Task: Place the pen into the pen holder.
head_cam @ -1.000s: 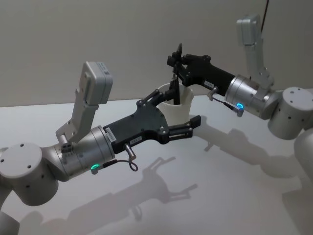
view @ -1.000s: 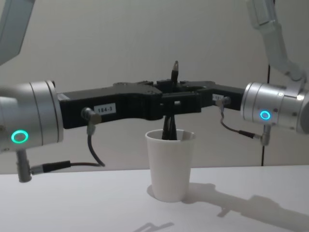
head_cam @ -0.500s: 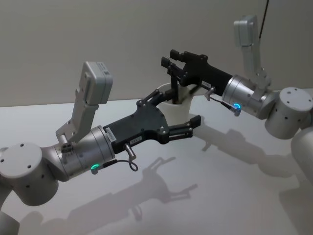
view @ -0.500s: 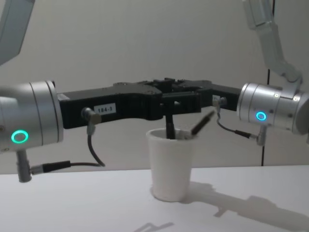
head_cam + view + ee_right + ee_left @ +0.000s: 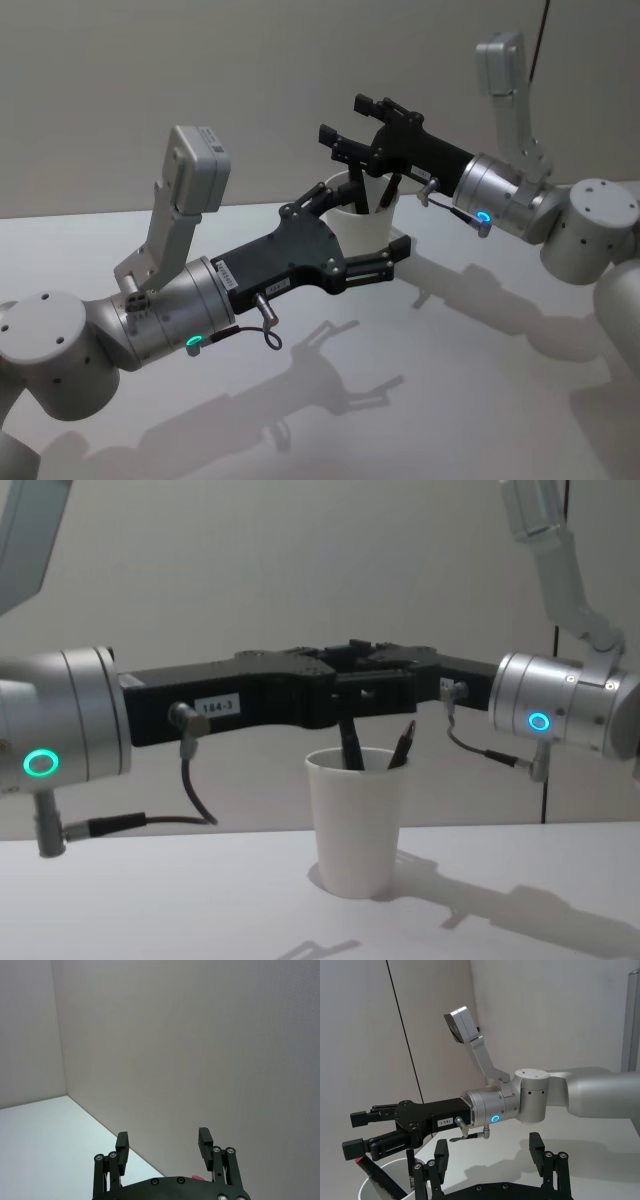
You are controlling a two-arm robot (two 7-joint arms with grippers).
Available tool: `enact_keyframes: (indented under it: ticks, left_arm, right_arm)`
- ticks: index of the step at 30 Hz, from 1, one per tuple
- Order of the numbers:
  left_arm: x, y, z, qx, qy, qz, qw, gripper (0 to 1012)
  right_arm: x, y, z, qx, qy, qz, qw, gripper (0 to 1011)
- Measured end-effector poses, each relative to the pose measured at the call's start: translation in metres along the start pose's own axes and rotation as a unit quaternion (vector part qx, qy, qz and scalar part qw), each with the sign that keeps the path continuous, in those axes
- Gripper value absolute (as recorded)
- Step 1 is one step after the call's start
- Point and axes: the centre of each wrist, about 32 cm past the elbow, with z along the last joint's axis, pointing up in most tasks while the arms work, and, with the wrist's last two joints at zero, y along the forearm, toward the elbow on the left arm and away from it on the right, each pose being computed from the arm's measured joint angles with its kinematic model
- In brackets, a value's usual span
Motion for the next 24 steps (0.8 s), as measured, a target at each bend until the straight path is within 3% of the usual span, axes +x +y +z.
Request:
enact_keyframes:
  ticks: [7, 24]
  left_arm:
    - [0.0, 0.0, 0.0, 0.0, 0.0, 0.0, 1.0, 1001]
    - [0.0, 0.0, 0.0, 0.0, 0.0, 0.0, 1.0, 1001]
  right_arm:
    - [-0.0001, 0.0002, -0.0002, 0.0, 0.0, 0.0, 1.0, 1001]
    - [-0.0004, -0.0063, 0.0069, 0.036, -0.007, -0.037, 0.9987, 1002]
